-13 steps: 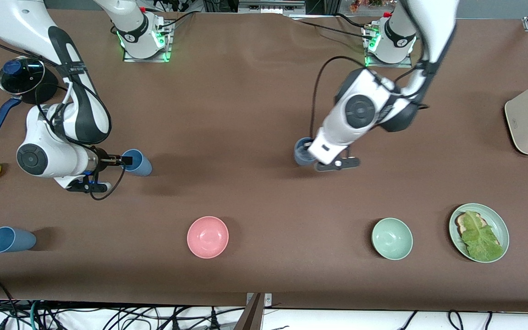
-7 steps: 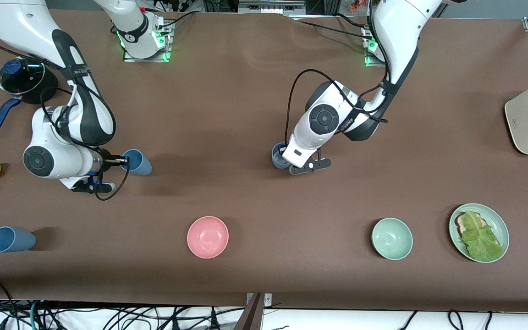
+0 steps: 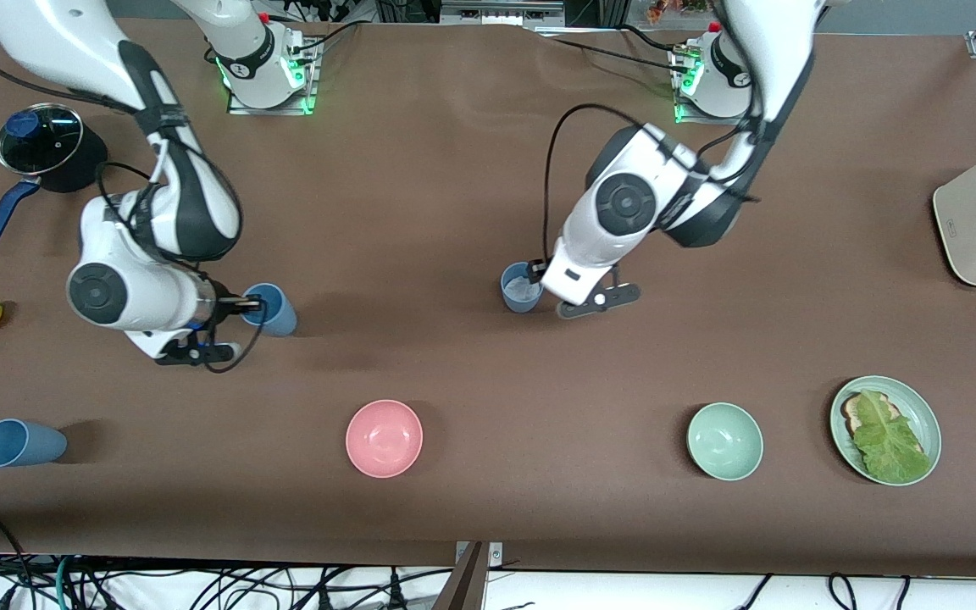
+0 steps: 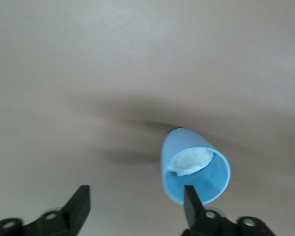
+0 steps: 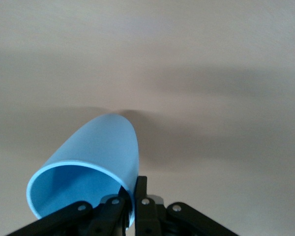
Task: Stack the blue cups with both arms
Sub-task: 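Carry the tissue cup to mid-table with the left gripper while the right gripper grasps, then withdraw the left gripper while the right gripper carries the blue cup over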
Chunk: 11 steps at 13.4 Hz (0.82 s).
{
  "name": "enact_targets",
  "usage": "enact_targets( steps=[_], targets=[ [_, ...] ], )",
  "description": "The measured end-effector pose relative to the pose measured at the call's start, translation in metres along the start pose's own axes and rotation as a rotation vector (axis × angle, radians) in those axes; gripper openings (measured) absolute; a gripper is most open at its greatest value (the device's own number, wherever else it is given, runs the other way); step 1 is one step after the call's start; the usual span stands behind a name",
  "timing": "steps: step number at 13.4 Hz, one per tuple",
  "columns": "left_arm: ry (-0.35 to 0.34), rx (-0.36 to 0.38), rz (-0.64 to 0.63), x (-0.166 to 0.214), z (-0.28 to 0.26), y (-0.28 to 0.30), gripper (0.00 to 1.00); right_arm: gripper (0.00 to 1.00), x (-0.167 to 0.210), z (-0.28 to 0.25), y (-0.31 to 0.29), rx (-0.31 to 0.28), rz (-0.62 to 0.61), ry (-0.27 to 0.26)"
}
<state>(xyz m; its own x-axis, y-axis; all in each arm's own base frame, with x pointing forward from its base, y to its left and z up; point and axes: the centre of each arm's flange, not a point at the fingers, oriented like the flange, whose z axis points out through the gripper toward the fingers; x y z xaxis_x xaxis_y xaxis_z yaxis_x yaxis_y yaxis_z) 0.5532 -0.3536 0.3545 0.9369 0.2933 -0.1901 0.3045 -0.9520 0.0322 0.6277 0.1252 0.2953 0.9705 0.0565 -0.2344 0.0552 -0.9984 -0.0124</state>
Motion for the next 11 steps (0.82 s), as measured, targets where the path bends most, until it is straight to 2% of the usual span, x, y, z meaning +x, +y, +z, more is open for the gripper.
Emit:
enact_targets(
  steps=[1, 2, 6, 8, 11],
  targets=[
    [-0.005, 0.013, 0.003, 0.005, -0.022, -0.016, 1.00, 0.05, 0.000, -0.014, -0.029, -0.007, 0.038, 0.004],
    [-0.012, 0.025, 0.021, 0.013, -0.043, -0.033, 1.00, 0.05, -0.002, -0.027, -0.060, -0.007, 0.074, 0.007],
    [-0.037, 0.030, 0.138, 0.059, -0.115, -0.119, 1.00, 0.05, -0.020, -0.060, -0.192, 0.059, 0.213, 0.012],
    [-0.023, 0.023, 0.191, 0.077, -0.145, -0.166, 1.00, 0.05, -0.038, -0.075, -0.244, 0.083, 0.247, 0.023],
    [0.023, 0.090, 0.326, 0.084, -0.181, -0.217, 1.00, 0.05, -0.065, -0.094, -0.315, 0.151, 0.323, 0.027]
  ],
)
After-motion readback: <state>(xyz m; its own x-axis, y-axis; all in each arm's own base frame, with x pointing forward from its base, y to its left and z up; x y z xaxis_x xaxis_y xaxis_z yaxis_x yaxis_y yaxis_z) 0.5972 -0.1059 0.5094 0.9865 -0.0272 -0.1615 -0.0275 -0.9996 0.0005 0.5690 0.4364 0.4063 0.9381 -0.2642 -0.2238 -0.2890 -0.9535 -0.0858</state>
